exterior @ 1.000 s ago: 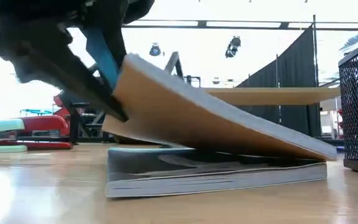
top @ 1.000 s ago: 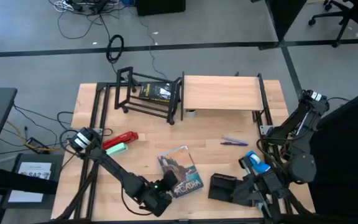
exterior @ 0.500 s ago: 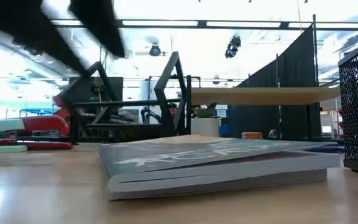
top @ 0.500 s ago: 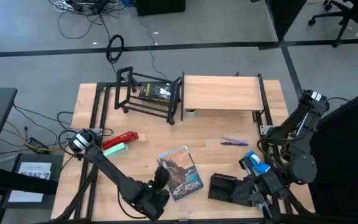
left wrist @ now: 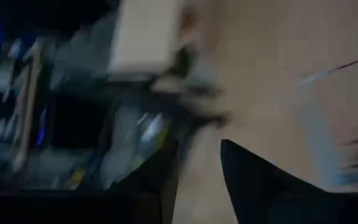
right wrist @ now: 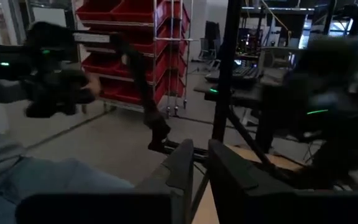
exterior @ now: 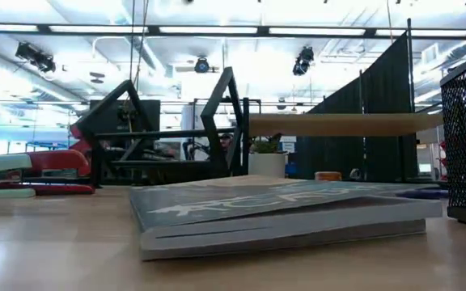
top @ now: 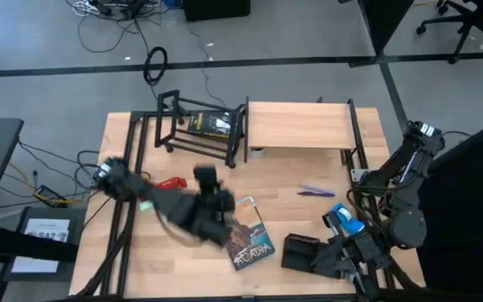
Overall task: Stock shelves
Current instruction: Remove the black book from the black bookshelf
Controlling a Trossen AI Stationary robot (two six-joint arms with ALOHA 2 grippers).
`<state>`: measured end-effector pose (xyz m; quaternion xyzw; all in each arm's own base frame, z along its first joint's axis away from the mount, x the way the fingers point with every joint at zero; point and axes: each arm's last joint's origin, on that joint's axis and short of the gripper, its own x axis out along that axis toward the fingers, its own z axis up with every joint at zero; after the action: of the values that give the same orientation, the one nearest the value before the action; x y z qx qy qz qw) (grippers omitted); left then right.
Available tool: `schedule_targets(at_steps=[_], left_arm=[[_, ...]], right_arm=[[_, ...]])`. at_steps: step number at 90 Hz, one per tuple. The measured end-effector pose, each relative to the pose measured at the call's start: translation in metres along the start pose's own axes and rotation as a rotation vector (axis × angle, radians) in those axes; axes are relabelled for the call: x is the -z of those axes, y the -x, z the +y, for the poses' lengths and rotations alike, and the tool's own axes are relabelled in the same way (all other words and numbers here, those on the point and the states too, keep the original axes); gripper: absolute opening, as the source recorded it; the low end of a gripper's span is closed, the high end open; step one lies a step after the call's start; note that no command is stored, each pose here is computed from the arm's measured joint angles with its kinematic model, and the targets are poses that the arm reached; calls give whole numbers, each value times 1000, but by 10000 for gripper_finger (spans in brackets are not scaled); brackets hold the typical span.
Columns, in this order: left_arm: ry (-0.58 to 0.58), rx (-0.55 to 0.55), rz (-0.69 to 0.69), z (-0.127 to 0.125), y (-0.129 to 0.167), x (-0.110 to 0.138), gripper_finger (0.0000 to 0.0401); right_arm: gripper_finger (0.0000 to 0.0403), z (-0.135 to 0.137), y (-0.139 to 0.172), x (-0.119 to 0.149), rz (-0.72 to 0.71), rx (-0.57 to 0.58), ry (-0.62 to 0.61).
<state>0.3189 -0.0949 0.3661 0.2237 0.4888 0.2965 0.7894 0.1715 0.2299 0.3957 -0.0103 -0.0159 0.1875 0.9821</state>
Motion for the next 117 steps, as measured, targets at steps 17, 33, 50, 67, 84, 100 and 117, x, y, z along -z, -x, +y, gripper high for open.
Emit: schedule_targets(at_steps=[17, 33, 50, 67, 84, 100, 117], left_arm=[[53, 36, 265, 75, -70, 14, 86], [-187, 263, 446, 94, -129, 38, 108], [-407, 362, 523, 84, -179, 69, 138], [-455, 283, 578, 81, -216, 96, 154], [-372, 255, 588, 90, -238, 111, 147], [-353, 246, 592, 100, -242, 112, 141], [-351, 241, 540, 111, -236, 99, 141]], right_arm=[[21, 4, -2, 5, 30, -9, 2], [21, 5, -3, 8, 40, -9, 10], [21, 5, -3, 8, 39, -9, 10], [21, 5, -3, 8, 39, -8, 11], [21, 4, -4, 8, 39, -7, 24], [21, 4, -4, 8, 39, -6, 37], [21, -1, -7, 8, 40, 12, 54]])
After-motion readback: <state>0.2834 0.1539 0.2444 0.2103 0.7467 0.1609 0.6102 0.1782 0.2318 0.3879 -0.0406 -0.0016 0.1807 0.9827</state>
